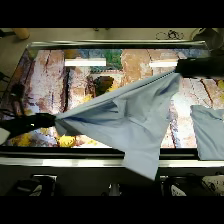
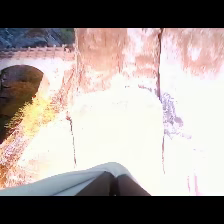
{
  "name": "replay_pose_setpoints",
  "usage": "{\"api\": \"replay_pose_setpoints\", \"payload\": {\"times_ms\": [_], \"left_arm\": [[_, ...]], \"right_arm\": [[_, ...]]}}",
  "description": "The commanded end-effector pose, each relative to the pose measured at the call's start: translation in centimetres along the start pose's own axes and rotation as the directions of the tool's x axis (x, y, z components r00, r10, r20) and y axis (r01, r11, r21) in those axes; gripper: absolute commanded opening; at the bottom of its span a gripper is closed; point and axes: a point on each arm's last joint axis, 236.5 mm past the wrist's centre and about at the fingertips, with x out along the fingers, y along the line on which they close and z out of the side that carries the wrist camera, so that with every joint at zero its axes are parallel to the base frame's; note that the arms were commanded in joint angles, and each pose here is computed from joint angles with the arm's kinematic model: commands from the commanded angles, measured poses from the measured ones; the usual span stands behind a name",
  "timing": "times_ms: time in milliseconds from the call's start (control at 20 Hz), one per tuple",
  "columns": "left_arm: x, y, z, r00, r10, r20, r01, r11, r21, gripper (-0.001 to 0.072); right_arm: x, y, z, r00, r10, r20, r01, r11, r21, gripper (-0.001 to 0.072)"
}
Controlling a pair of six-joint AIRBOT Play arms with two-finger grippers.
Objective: Fold the shirts.
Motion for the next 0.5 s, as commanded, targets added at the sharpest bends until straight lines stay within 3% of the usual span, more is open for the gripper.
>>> {"api": "replay_pose_setpoints", "payload": {"times_ms": [0, 150, 200, 250, 300, 350, 450], "left_arm": [[7.3, 0.9, -2.8, 0.999, -0.033, 0.002, 0.033, 0.988, -0.154, 0.0026], [10.9, 1.5, -3.3, 0.998, -0.026, -0.057, 0.008, 0.956, -0.292, 0.0027], [11.7, 1.4, -3.3, 0.996, -0.030, -0.090, 0.001, 0.954, -0.301, 0.0050], [11.9, 1.2, -3.2, 0.992, -0.033, -0.123, -0.002, 0.962, -0.274, 0.0187], [11.5, 1.1, -2.9, 0.986, -0.039, -0.162, 0.002, 0.975, -0.223, 0.0479], [10.6, 1.4, -2.4, 0.978, -0.041, -0.204, -0.001, 0.980, -0.198, 0.0690], [8.1, 2.1, -2.4, 0.954, -0.052, -0.297, -0.017, 0.974, -0.226, 0.0685]], "right_arm": [[13.0, 0.1, -4.0, 0.993, 0.081, -0.087, -0.043, 0.927, 0.373, 0.0016], [17.1, 3.2, -8.1, 0.947, 0.245, -0.210, -0.081, 0.810, 0.581, 0.0017], [17.4, 4.0, -8.2, 0.937, 0.280, -0.208, -0.107, 0.799, 0.592, 0.0083], [17.1, 4.2, -7.8, 0.936, 0.292, -0.200, -0.130, 0.810, 0.572, 0.0327], [16.2, 3.7, -7.2, 0.936, 0.291, -0.199, -0.150, 0.839, 0.523, 0.0552], [14.8, 2.9, -6.6, 0.935, 0.286, -0.211, -0.171, 0.882, 0.439, 0.0628], [11.9, -1.2, -7.4, 0.934, 0.202, -0.295, -0.099, 0.939, 0.329, 0.0627]]}}
